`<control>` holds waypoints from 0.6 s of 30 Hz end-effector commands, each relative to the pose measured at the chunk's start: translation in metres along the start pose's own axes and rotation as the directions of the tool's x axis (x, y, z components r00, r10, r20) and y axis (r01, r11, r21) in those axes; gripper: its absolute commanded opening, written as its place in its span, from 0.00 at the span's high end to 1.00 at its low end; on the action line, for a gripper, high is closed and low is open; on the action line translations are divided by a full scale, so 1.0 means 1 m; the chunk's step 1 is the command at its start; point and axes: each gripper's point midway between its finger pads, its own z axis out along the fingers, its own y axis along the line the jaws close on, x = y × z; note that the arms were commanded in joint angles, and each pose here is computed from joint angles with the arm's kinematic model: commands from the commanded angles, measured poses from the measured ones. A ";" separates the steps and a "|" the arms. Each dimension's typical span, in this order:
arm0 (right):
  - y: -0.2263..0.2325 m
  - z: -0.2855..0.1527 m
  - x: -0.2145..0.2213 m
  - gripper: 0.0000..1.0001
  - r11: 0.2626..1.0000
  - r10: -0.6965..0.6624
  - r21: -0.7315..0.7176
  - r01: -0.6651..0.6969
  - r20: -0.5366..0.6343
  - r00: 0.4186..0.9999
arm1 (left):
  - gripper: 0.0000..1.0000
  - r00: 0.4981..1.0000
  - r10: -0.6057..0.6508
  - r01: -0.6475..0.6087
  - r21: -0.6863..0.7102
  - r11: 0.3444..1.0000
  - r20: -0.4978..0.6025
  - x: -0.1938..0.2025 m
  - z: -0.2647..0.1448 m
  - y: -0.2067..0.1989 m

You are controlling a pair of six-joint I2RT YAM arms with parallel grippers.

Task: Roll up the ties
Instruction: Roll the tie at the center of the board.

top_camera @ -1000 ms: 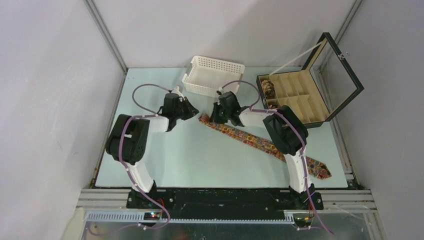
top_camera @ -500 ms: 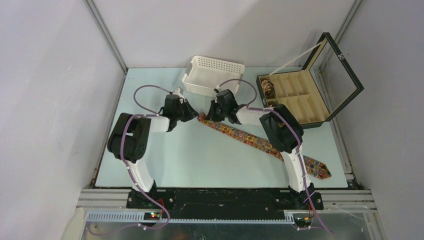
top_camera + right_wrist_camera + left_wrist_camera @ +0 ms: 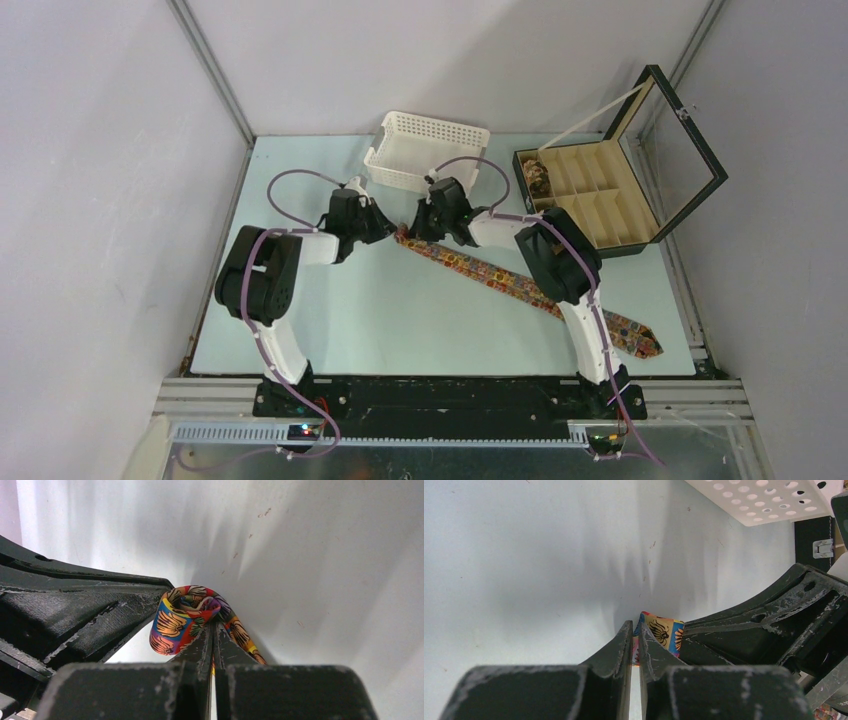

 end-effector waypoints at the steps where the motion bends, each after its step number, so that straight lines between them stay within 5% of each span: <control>1: 0.013 0.007 -0.007 1.00 0.999 -0.003 -0.032 0.003 0.015 1.000 | 0.87 0.999 0.039 -0.039 0.022 0.999 0.020 -0.007 0.000 -0.007; 18: 0.007 0.018 0.003 0.99 1.000 -0.006 -0.002 0.006 -0.021 1.000 | 0.88 0.997 0.053 -0.056 0.052 0.997 0.055 -0.016 -0.013 -0.021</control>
